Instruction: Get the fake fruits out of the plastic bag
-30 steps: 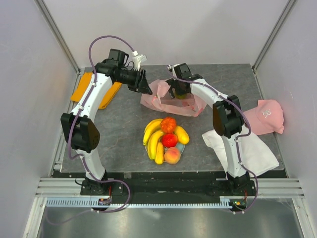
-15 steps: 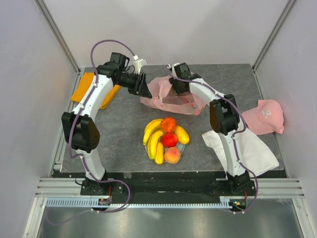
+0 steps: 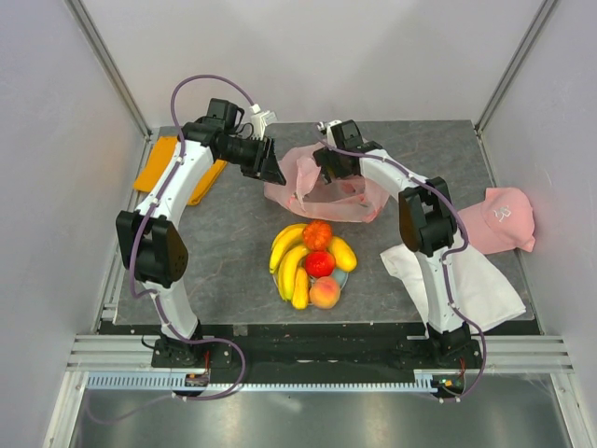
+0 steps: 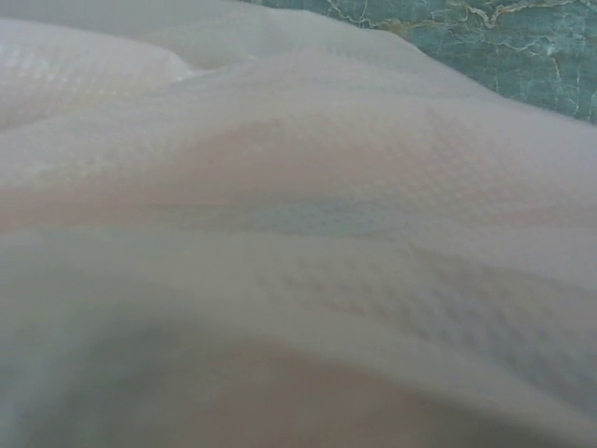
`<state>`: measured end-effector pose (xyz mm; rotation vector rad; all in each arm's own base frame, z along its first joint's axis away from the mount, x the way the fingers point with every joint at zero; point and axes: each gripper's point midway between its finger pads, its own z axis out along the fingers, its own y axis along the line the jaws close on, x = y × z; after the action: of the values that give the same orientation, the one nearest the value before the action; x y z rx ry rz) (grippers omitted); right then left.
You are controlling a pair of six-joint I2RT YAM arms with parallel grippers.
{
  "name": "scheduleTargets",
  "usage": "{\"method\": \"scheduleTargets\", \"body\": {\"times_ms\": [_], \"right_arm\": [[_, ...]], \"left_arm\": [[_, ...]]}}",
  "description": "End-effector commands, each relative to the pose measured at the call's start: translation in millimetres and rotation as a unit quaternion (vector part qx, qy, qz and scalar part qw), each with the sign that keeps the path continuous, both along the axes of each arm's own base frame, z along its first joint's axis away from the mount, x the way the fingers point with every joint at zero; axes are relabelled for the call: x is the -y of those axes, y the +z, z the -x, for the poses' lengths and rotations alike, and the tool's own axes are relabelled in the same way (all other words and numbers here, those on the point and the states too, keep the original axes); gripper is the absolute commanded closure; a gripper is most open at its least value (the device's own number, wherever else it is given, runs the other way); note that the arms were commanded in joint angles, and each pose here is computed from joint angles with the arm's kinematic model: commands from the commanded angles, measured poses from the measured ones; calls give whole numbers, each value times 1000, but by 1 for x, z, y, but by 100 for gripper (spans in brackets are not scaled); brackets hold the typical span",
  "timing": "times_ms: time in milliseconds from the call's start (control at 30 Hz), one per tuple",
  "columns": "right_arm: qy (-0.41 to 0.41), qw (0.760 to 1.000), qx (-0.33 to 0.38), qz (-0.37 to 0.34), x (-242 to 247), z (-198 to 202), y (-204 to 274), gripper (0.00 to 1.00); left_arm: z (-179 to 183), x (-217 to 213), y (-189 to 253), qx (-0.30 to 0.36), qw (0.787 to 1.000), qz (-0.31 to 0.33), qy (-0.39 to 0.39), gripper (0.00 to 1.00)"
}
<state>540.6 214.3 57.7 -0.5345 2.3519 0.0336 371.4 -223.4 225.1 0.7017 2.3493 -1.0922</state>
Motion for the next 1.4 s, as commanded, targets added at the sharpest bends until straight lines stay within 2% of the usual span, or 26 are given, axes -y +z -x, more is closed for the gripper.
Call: {"method": "scheduleTargets", "body": {"times_ms": [0, 133, 267, 433, 533, 567, 633, 667, 733, 767, 833, 867, 900, 967, 1000, 1067, 1367], "right_arm": [[-15, 998, 35, -47, -14, -17, 30, 2], [-8, 997, 42, -66, -25, -27, 28, 2], [-12, 993, 69, -93, -39, -54, 34, 2], [-26, 993, 76, -81, -39, -74, 15, 2], [-25, 993, 84, -74, -35, -79, 16, 14], [-29, 993, 83, -75, -32, -81, 15, 24], [-27, 993, 84, -78, -31, -82, 15, 34], [-29, 993, 84, -78, -27, -83, 15, 43], [-15, 994, 88, -70, -26, -81, 22, 50], [-12, 994, 89, -69, -24, -79, 26, 56], [-4, 995, 81, -66, -21, -67, 32, 66], [-2, 995, 75, -63, -19, -61, 33, 69], [-1, 994, 84, -68, -16, -56, 53, 71], [7, 997, 54, -63, -11, -32, 43, 75], [12, 995, 67, -72, -10, -23, 69, 76], [23, 996, 47, -74, -5, 1, 66, 77], [83, 987, 88, -107, 9, 80, 167, 75]], "left_arm": [[4, 1, 14, 39, 999, 2, -17, 55], [7, 2, 8, 30, 999, 2, -22, 55], [8, 3, 6, 28, 999, -2, -24, 55], [10, 2, 7, 33, 999, -10, -23, 56], [14, 1, 8, 36, 999, -15, -23, 56], [16, 0, 6, 35, 999, -17, -22, 55], [18, -3, 7, 37, 999, -20, -21, 56], [20, -3, 5, 34, 999, -21, -21, 56], [21, -2, 5, 34, 999, -21, -22, 56], [21, -2, 5, 33, 999, -20, -23, 56], [20, -1, 6, 33, 999, -17, -22, 56], [20, 0, 5, 32, 999, -15, -23, 56], [19, 1, 6, 33, 999, -14, -23, 56], [17, 2, 9, 38, 999, -12, -24, 56], [17, 2, 9, 37, 999, -10, -24, 56], [16, 3, 12, 42, 999, -8, -25, 56], [7, 8, 22, 49, 999, 6, -22, 56]]}}
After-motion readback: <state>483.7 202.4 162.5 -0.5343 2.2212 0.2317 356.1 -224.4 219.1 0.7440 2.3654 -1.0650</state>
